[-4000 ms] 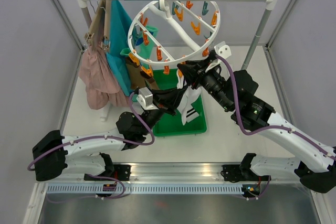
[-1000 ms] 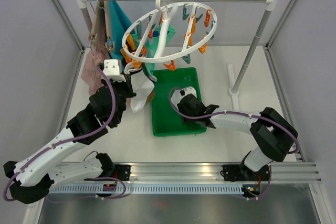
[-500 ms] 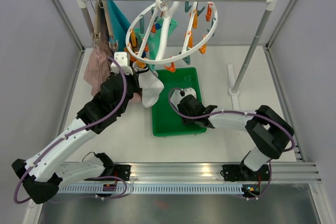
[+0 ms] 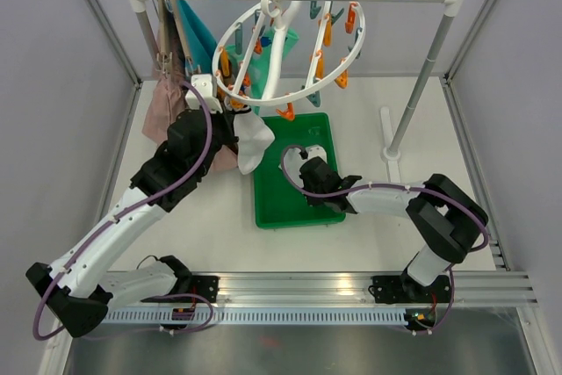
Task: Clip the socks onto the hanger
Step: Pick up the sock from the bin.
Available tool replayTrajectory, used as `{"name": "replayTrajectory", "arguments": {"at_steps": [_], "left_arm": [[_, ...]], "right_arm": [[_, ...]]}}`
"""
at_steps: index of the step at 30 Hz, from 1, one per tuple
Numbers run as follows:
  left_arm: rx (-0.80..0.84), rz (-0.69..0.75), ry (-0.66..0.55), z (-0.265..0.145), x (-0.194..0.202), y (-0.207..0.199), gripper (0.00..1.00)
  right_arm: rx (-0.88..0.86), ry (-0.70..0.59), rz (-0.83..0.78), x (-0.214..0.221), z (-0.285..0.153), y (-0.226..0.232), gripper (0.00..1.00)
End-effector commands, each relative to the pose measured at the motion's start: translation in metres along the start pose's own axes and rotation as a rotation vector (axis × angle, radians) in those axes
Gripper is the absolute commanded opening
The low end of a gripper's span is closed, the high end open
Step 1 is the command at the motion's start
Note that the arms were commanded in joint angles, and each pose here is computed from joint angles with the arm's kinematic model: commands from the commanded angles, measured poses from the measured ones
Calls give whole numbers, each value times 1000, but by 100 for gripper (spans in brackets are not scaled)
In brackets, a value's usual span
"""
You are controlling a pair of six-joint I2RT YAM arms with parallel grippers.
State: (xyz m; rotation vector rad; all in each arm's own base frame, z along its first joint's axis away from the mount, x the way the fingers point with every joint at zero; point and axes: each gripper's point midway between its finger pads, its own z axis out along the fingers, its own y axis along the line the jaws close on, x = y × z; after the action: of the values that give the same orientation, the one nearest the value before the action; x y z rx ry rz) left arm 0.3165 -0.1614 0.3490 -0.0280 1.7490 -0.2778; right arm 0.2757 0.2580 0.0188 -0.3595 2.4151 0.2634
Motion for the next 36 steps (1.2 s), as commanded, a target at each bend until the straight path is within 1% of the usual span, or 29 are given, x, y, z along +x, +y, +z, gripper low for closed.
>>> {"name": "replayTrajectory", "arguments": {"at_steps": [1,3,4,9,16,17,19,24,27,30,31,32,33,36], "left_arm": [[44,-38,-45,-5,-20,-8,8],[62,-31,-51,-10,-20,-7,8],[71,-30,-63,-12,-22,-8,8],[128,-23,-113,-29,-30,-8,11],[206,4,-132,-34,-36,-20,12],[236,12,-134,-36,-37,-24,12],[273,9,-152,-39,-41,-30,13],[348,8,-195,-53,-51,-38,18],[418,19,-236,-68,-55,-43,23],[523,48,-273,-90,-55,-51,26],[608,69,-293,-102,-55,-61,27],[636,76,-307,-110,-54,-61,28],[711,97,-314,-121,-51,-69,28],[806,130,-322,-136,-43,-77,29]], "right_arm": [[2,12,9,-3,-6,1,6],[1,-6,10,-12,-15,1,1],[3,-20,13,-18,-19,2,0],[18,-105,24,-48,-54,-4,0],[8,-211,40,-82,-102,-6,0],[10,-206,32,-81,-106,-6,0],[6,-238,37,-91,-118,-5,0],[-17,-260,32,-97,-137,2,0],[-25,-265,32,-98,-144,3,0],[-33,-276,36,-102,-152,3,0],[-35,-278,36,-102,-154,3,1],[-48,-280,37,-103,-158,5,0],[-56,-285,39,-106,-161,6,0],[-69,-296,41,-110,-172,7,0]]}}
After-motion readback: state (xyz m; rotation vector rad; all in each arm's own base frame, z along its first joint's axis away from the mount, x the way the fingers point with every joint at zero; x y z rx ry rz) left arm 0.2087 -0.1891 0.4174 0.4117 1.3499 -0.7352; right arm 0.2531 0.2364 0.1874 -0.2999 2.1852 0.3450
